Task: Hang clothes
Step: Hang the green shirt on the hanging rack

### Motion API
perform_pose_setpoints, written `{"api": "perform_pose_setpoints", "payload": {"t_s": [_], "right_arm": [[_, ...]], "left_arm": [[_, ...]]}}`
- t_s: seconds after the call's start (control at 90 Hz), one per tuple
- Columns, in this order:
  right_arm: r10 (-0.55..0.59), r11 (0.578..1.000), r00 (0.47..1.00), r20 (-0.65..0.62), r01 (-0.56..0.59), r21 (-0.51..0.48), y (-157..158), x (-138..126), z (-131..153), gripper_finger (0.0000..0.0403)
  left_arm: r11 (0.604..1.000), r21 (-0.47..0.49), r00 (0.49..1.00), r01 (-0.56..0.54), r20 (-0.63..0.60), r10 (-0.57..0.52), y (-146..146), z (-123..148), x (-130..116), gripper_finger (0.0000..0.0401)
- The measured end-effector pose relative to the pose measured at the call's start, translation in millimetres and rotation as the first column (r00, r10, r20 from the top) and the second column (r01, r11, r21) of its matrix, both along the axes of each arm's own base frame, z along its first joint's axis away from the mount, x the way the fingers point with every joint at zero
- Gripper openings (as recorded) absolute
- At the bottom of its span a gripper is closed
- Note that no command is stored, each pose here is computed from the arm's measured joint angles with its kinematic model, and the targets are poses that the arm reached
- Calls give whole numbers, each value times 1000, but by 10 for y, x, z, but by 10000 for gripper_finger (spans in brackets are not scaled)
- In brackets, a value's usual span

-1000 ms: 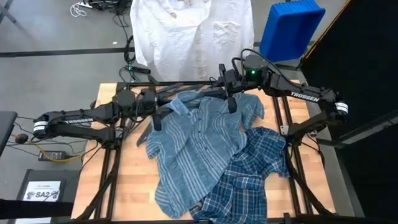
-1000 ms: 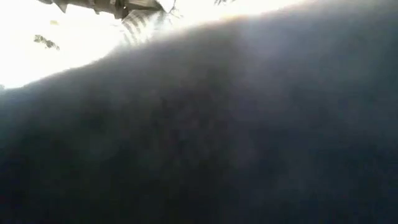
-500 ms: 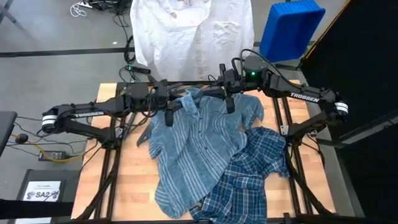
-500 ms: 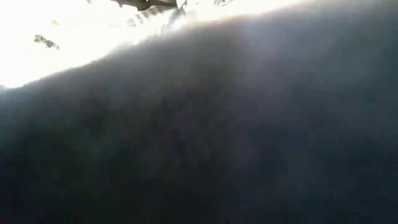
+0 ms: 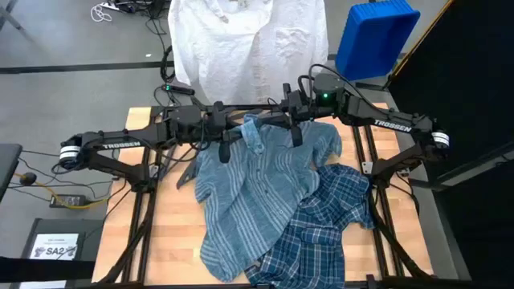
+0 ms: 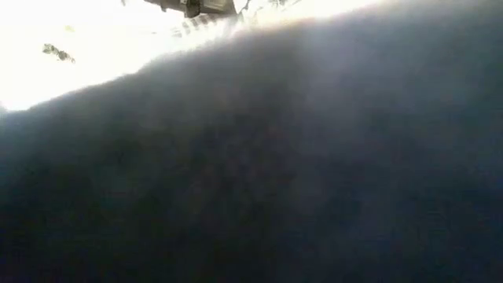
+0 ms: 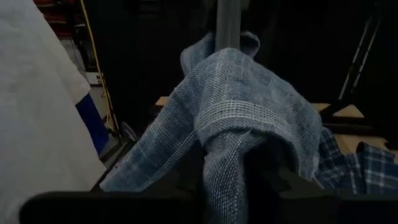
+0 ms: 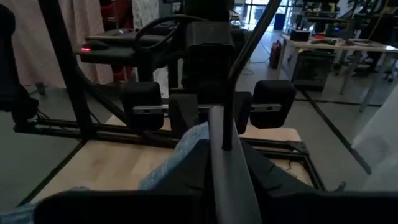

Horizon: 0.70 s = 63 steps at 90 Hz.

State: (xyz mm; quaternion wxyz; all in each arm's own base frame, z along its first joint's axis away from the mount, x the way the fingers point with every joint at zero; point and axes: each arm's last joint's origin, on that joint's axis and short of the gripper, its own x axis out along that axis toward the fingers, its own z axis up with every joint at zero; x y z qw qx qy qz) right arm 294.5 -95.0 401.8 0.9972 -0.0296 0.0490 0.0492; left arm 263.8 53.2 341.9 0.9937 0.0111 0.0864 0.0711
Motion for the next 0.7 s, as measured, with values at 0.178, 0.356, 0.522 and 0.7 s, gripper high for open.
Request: {"api": "perform_pose_setpoints", "payload": {"t_s": [0.178,0.356,0.522,0.7], "right_arm": [[8,1000,1000,-8,-8,4,3,-1,-9,21],[24,1000,999,-22,-24,6,33,6,-23,21],[22,999,1000,-19,-22,-28,27,4,-23,20],[12,998,999,31,-10,-69,-21,-17,39,47]], "left_arm": [[999,-13,999,50,-20,-50,-3,-61,60,66],[999,-9,999,40,-37,-40,13,-101,91,74],[1000,24,1000,4,-25,-3,34,-79,77,24],[999,47,999,-24,-28,26,51,22,74,24]]}}
